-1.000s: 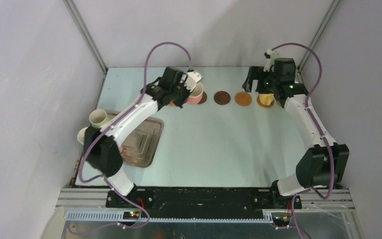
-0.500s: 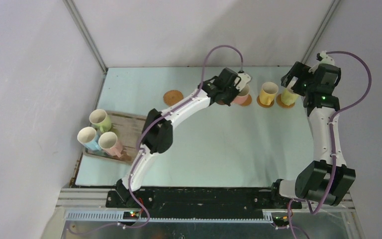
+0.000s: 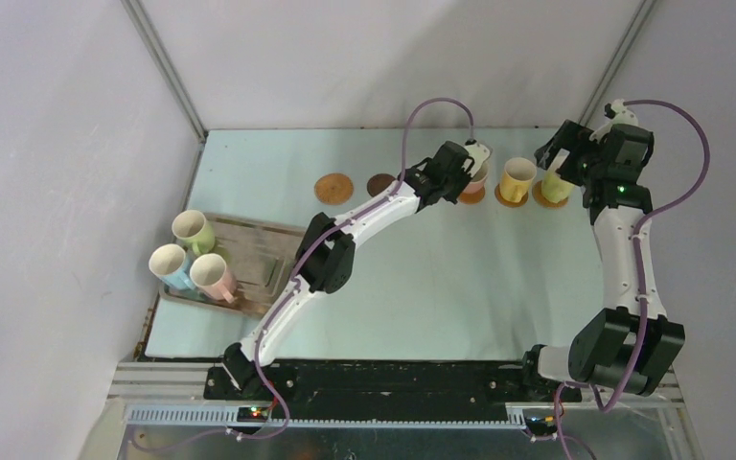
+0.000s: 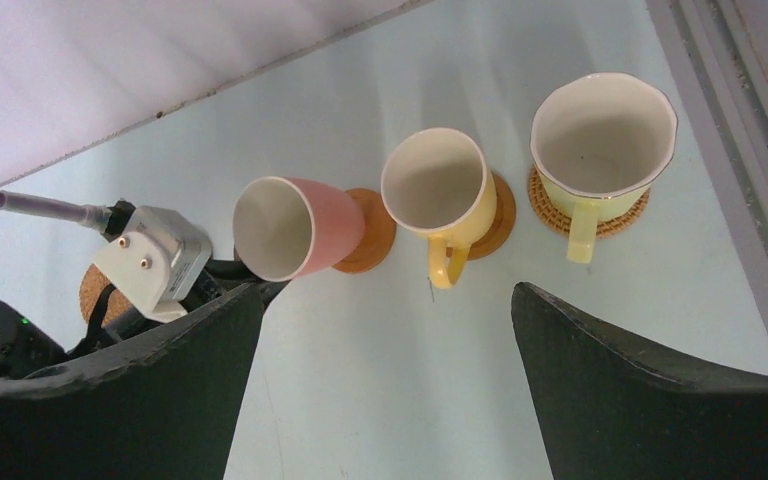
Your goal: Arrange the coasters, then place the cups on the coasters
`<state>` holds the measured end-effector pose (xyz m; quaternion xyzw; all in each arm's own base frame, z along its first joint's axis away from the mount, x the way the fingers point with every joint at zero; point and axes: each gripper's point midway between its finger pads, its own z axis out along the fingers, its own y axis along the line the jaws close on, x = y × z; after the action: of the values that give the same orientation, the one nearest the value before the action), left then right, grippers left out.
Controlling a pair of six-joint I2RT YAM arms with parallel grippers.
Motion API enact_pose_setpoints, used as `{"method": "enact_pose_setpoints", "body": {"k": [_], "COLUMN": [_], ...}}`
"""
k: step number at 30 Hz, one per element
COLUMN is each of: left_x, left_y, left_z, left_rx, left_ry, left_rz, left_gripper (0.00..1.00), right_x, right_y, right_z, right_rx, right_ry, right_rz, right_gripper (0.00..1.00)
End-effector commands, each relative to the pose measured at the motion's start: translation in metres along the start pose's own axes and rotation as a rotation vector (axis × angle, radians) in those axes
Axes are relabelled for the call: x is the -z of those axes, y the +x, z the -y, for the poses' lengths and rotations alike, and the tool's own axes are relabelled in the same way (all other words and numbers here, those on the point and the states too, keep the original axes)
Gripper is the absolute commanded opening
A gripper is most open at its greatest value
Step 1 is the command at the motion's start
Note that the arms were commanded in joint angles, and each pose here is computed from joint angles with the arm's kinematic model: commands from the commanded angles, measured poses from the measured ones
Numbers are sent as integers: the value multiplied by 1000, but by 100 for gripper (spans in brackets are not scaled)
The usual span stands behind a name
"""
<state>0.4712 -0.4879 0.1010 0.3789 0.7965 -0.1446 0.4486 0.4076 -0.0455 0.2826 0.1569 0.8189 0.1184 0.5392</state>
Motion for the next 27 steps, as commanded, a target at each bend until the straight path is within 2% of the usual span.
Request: {"method": "enact_pose_setpoints", "body": {"k": [1,18,27], "left_x": [16,17,18], "left_y": [-85,-72,-71], "left_z": [-16,4,4], "left_rx": [40,85,88], "left_ry": [-76,25,25], "left_rz": [259,200,196], "left_gripper": [3,15,30], "right_x": [-6,-13,-12], "right_y": [-4,5,3], "right_z": [-9,-18,-19], "right_rx": [5,29,32], "right_ry": [-39,-54,-57], "right_rz": [18,-4,1], "right_gripper": [100,99,99]}}
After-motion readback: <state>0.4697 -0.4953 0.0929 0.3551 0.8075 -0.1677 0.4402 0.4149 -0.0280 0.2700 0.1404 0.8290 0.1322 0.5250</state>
